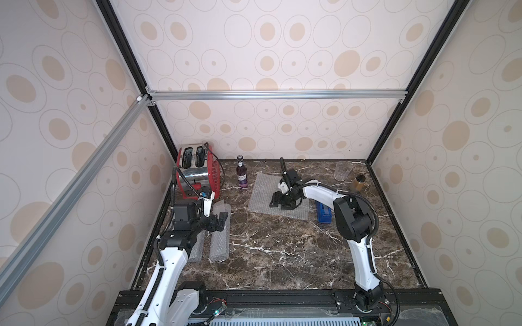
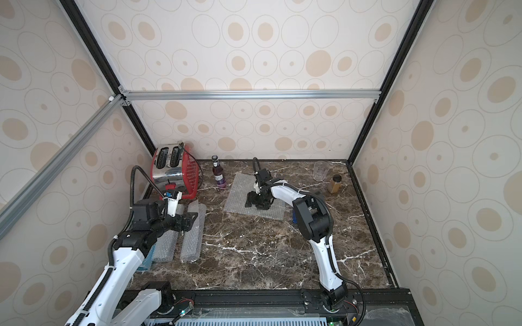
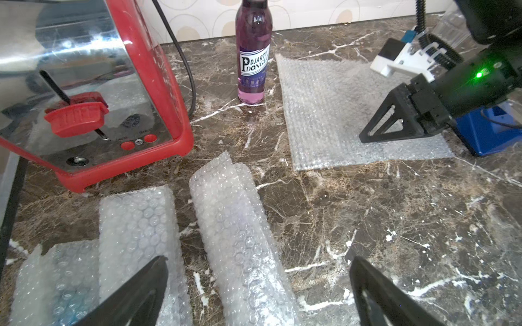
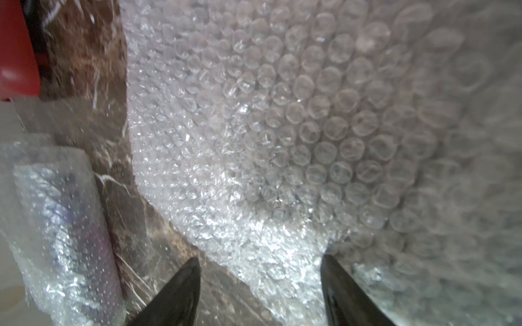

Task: Wrap wine bottles in bubble wrap
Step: Move the bubble wrap to the center of the board, then pick up the wine bottle from the center of the board, then place the wine bottle on the bubble wrap, then wrap the wine bottle in bubble wrap.

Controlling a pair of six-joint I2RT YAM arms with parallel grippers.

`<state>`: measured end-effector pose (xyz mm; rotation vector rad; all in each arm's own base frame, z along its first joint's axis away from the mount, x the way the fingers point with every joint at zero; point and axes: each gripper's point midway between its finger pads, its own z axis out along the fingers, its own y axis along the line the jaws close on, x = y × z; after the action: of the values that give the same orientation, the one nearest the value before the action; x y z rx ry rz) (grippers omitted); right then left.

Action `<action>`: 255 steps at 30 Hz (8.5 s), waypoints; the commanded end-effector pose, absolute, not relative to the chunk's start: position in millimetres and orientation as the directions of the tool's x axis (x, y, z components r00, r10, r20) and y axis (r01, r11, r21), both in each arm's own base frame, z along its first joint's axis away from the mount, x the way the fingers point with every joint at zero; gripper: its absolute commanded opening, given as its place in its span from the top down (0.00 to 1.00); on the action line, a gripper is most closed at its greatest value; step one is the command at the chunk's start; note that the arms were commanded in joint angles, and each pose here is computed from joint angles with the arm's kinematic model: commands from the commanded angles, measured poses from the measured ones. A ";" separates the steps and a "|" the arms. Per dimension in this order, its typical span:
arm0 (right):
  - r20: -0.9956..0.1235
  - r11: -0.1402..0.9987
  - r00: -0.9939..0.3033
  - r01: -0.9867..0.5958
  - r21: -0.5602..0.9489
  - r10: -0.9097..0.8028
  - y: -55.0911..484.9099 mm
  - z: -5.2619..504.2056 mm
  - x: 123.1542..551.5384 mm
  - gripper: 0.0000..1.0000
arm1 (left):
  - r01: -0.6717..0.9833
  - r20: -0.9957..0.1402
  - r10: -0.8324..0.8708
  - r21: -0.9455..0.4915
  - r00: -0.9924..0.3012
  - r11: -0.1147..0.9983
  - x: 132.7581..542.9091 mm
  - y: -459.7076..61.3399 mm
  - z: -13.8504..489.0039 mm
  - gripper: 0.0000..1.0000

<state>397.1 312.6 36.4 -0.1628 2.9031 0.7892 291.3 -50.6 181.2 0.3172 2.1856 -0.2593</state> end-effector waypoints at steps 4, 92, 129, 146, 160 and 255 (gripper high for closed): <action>-0.032 0.890 -0.986 -0.163 0.425 -0.165 291.8 9.6 343.3 0.31 | 0.393 -0.839 0.165 -0.062 -0.519 0.918 294.0 -60.2 193.5 0.01; -0.779 0.564 -0.558 -0.755 0.334 -0.285 385.9 207.3 308.1 0.14 | 0.644 -0.827 -0.201 -0.540 -0.524 0.542 362.5 -179.9 321.1 1.00; -0.506 0.779 -0.856 -0.385 0.494 -0.102 316.8 139.5 351.3 1.00 | 0.589 -0.829 -0.144 -0.495 -0.540 0.639 374.0 -176.8 299.6 0.01; -0.150 0.930 -0.988 -0.026 0.367 0.032 295.2 78.1 392.3 0.95 | 0.315 -0.677 -0.215 -0.570 -0.704 0.759 415.0 -168.9 206.9 0.07; -0.047 0.952 -0.999 -0.036 0.303 -0.022 295.0 53.5 387.3 0.89 | 0.272 -0.611 -0.174 -0.566 -0.772 0.778 412.7 -191.0 165.3 0.18; 0.034 0.862 -0.971 0.227 0.453 0.238 188.6 29.0 382.4 0.51 | 0.343 -0.392 0.178 -0.404 -0.903 0.848 404.1 -303.2 73.6 0.66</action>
<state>382.4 188.2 33.1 0.3668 2.9842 0.7448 395.9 -304.4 41.8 0.3533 2.7453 -0.7272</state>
